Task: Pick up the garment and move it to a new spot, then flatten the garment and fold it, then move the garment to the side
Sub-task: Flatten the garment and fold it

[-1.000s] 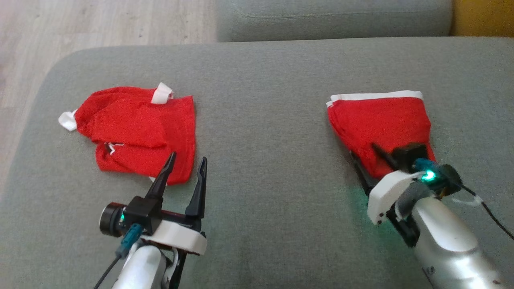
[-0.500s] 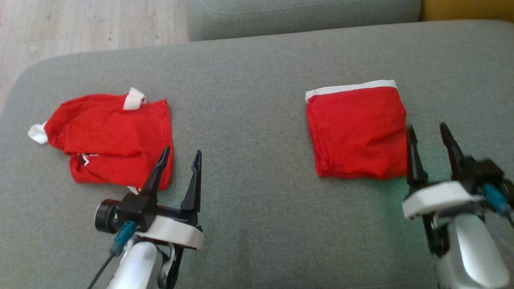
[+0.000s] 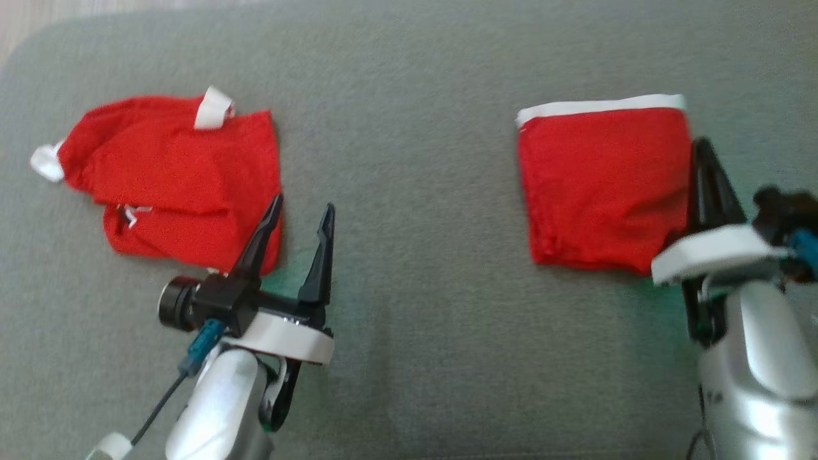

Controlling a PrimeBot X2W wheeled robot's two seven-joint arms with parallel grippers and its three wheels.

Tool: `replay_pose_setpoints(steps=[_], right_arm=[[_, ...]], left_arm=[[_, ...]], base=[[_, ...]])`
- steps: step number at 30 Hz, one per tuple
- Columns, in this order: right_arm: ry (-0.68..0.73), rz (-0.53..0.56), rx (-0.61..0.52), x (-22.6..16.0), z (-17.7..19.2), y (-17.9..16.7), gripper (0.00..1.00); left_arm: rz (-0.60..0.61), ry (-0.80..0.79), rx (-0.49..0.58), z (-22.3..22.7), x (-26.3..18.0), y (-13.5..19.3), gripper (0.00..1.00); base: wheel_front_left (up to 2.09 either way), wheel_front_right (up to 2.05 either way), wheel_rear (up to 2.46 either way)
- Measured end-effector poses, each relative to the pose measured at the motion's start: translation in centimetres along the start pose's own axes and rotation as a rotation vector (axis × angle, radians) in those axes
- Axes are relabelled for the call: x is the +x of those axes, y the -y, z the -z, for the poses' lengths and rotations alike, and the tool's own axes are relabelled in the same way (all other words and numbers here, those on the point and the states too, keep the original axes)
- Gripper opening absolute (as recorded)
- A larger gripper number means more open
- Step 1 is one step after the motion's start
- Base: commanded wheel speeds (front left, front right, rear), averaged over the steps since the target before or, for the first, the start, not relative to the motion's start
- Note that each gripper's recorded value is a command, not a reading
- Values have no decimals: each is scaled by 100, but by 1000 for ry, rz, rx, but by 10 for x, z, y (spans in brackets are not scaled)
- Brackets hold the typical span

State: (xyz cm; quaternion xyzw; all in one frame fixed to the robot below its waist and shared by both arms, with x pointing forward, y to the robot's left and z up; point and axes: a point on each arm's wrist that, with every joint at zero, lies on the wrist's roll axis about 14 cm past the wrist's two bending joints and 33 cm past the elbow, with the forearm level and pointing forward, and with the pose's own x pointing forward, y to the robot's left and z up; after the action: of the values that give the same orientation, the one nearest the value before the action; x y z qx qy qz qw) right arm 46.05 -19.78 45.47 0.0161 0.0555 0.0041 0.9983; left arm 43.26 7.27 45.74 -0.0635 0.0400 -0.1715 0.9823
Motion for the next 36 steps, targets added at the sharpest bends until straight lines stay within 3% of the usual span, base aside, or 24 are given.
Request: replay_pose_setpoints(steps=[6,12,19,27,30,33,36], right_arm=[[-120,-10,17,40,32,-9,0],[-287,-4,11,57,77,-8,0],[-216,-55,-28,68,62,-24,0],[-67,-186,-7,68,14,-68,0],[-107,-239,-13,60,28,-86,0],[-230,-263,-54,48,63,-90,0],[-269,-260,-61,47,73,-89,0]], left_arm=[[-29,-31,-10,13,4,-14,100],[-64,-69,-19,27,0,-28,100],[-60,-47,-15,19,4,-25,100],[-60,-3,-9,2,3,-22,100],[-66,0,-9,1,1,-24,100],[-77,-2,-9,1,-1,-27,100],[-79,-3,-7,1,-3,-29,100]], base=[[0,0,0],[0,0,0],[0,0,0],[0,0,0],[0,0,0],[0,0,0],[0,0,0]])
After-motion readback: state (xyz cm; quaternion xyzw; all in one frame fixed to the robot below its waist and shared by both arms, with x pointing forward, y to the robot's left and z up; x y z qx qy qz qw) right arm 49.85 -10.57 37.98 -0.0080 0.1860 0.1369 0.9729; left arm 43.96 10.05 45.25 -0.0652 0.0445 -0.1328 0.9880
